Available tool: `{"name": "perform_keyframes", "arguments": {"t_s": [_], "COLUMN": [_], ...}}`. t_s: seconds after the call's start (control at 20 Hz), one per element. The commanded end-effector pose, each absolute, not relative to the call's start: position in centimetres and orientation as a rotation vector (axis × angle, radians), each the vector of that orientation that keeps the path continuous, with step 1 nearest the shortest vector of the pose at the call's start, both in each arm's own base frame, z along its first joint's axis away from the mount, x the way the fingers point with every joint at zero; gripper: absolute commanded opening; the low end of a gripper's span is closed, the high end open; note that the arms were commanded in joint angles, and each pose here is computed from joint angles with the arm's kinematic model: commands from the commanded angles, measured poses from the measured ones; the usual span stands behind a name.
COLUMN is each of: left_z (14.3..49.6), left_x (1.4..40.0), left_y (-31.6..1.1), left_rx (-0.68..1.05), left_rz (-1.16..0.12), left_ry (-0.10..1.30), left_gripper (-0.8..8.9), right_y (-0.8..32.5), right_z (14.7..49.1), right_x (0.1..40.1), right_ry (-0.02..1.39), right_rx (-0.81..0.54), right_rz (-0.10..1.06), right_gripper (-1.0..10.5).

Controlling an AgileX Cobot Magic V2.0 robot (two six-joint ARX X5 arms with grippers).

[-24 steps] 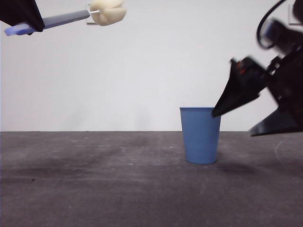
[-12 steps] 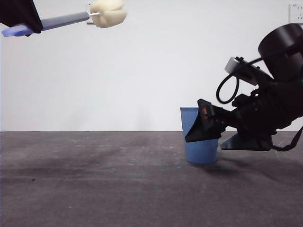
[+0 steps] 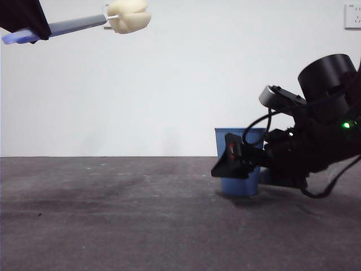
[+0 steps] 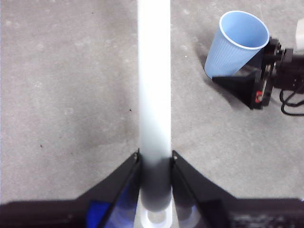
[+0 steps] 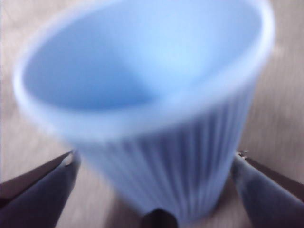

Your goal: Pick up the cup brush,pick up the cup,insert the brush into the cup,clean the cup,put the cup brush back,put the cup back to the fixed position on the table

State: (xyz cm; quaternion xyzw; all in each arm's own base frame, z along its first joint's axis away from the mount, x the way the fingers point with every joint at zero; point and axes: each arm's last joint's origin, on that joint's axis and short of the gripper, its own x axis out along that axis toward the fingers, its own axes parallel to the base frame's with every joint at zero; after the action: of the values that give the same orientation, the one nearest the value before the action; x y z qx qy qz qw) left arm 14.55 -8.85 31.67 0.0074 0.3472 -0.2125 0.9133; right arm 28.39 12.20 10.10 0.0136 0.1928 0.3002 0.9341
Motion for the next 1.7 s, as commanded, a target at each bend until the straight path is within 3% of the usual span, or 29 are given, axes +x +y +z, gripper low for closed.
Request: {"name": "perform_keyframes", "arguments": {"t_s": [0.05,0.25,0.45,0.7,0.9,1.2,1.45,1.7], "left_z": [31.6,31.6,31.6,31.2,30.7,29.8,29.0,28.2], "left_x": [14.6,14.6,14.5,14.3,13.9,13.9,14.5,14.4], "left_y": [-8.8,-8.8,-8.8,-8.6,-8.4,-8.4,-8.8,-10.1], "left_rx": [0.025,0.025,0.027,0.106,0.215,0.39,0.517,0.603], "left_rz": [-0.439,-0.439,-0.439,-0.455,-0.488,-0.554,-0.611,-0.728], "left_ry": [0.71,0.711,0.714,0.748,0.796,0.86,0.9,0.926], "left_gripper": [-0.09,-0.09,-0.09,-0.09,-0.09,-0.09,-0.09,-0.09], "right_y": [12.4,12.4,12.5,12.7,12.6,12.2,12.5,12.9], "right_z": [10.3,10.4,10.4,10.7,14.4,21.0,22.7,23.5], "right_x": [28.8,28.9,28.9,28.4,26.6,24.0,23.2,22.8], "right_ry": [0.374,0.373,0.374,0.431,0.496,0.64,0.783,0.775], "right_rx": [0.031,0.04,0.04,0.046,-0.058,-0.38,-0.715,-1.051], "right_rz": [0.574,0.548,0.554,0.56,0.592,0.583,0.561,0.5], "right_gripper": [5.3,2.2,0.1,-0.2,-0.2,-0.2,-0.2,-0.2]}}
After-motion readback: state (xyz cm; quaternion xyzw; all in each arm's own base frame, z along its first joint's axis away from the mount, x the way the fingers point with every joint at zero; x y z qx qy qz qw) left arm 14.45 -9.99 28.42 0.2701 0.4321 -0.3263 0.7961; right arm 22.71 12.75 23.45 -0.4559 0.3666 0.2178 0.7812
